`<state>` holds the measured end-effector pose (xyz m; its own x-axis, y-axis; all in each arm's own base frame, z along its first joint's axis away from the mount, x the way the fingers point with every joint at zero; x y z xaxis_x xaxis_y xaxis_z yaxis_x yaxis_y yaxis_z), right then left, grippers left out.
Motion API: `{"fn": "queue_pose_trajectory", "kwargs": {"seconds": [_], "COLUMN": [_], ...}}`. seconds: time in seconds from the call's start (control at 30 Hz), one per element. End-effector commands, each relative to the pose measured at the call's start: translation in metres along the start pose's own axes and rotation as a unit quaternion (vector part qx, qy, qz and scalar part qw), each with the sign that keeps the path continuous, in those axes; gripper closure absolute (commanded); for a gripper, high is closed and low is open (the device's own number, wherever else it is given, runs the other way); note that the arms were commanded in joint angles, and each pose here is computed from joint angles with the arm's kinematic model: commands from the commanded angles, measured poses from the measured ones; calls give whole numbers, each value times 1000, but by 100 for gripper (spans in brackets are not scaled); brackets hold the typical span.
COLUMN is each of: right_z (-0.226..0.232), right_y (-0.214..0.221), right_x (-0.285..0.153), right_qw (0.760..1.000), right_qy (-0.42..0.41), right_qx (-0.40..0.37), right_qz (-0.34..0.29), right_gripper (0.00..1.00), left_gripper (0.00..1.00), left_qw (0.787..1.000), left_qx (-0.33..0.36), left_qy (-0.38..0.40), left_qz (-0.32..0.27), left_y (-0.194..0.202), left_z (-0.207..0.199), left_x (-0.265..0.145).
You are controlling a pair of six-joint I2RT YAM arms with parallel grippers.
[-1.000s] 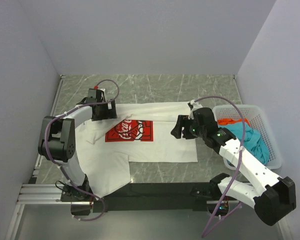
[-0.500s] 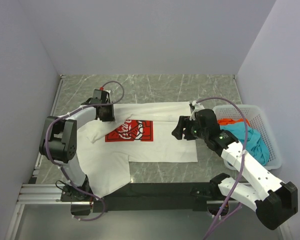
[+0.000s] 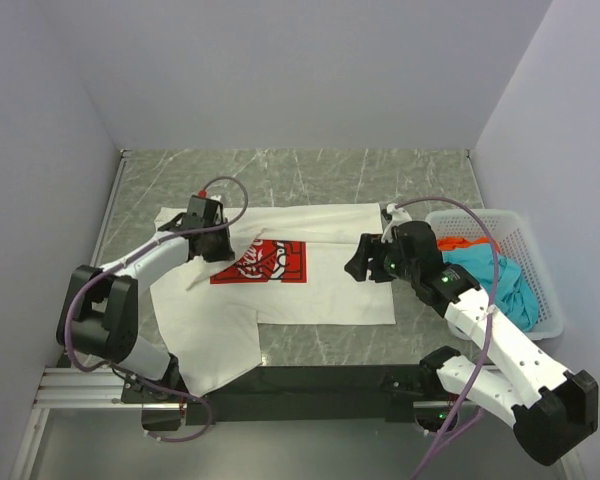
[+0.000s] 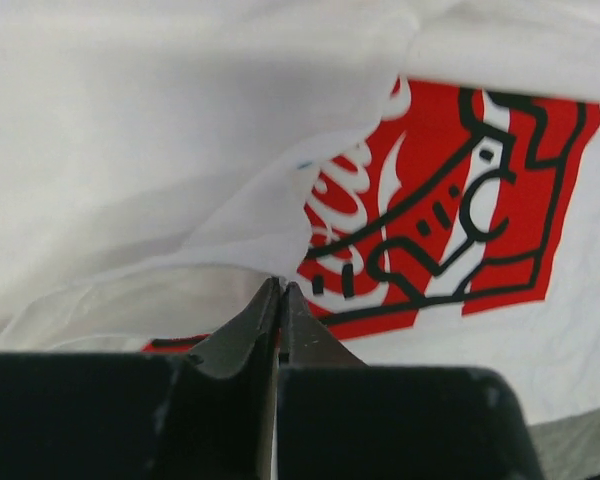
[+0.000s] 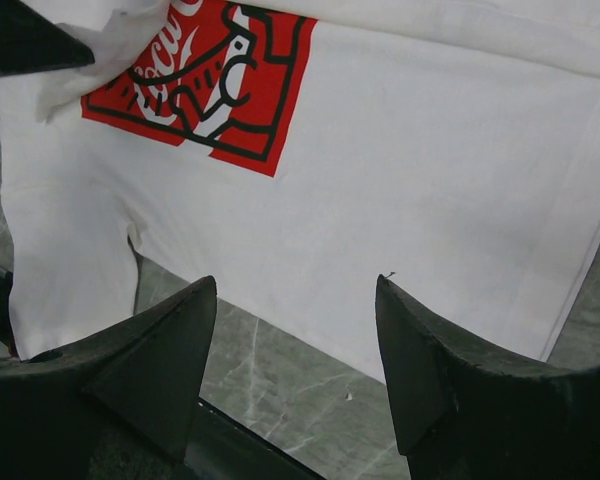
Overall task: Fold and stack the t-shirts
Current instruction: Fold the tshirt
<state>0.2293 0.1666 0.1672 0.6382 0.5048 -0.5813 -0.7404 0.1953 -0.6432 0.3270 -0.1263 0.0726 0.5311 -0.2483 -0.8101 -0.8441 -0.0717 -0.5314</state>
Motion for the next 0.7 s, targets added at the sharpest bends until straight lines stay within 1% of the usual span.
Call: {"fn": "queue_pose_trajectory", "kwargs": {"seconds": [0.0, 0.1, 0.17, 0.3, 0.37, 0.4, 0.43, 0.5, 0.53, 0.6, 0.67], "right_z": [4, 4, 3, 4, 1, 0, -1, 0, 0, 2, 3], "right_y": [-2, 0, 2, 3, 4, 5, 5, 5, 5, 2, -2], "right_x": [-4, -4, -3, -3, -1, 0, 1, 3, 3, 4, 5], "right_qw": [1000, 1000, 1000, 1000, 1000, 1000, 1000, 1000, 1000, 1000, 1000], "right_qy": [-10, -12, -11, -13, -6, -4, -3, -4, -5, -10, -9], "right_qx": [0, 1, 3, 4, 5, 5, 5, 7, 7, 8, 8], "right_qz": [-11, -11, -8, -5, -3, -1, 0, 0, -2, -7, -13], "right_gripper": [29, 29, 29, 29, 27, 20, 12, 11, 10, 9, 8], "left_gripper": [94, 93, 92, 86, 75, 70, 61, 51, 44, 43, 44], "left_qw": [999, 998, 997, 995, 993, 992, 991, 990, 990, 991, 992], "left_qx": [-37, -47, -55, -74, -88, -92, -96, -97, -99, -111, -119], "left_qy": [23, 39, 51, 43, 44, 44, 49, 77, 79, 70, 49], "left_qz": [3, 9, 27, 50, 70, 76, 77, 69, 61, 32, -4], "left_y": [14, 28, 46, 71, 87, 94, 96, 94, 91, 78, 61], "left_z": [-18, -32, -39, -39, -37, -36, -39, -53, -55, -55, -48], "left_x": [-15, -19, -20, -20, -21, -21, -22, -32, -36, -48, -58]}}
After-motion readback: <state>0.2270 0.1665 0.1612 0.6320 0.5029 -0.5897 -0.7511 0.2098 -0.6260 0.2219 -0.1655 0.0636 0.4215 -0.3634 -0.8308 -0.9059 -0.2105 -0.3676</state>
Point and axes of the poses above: each gripper's point midway between its finger pads, its own x axis out along the fingers, its own z axis along the line the jaws close on, y = z × x, the point moved 1 cm from there along -x, back along the fingers, and after that the axes turned 6 degrees about x, right-handed, at the moved point
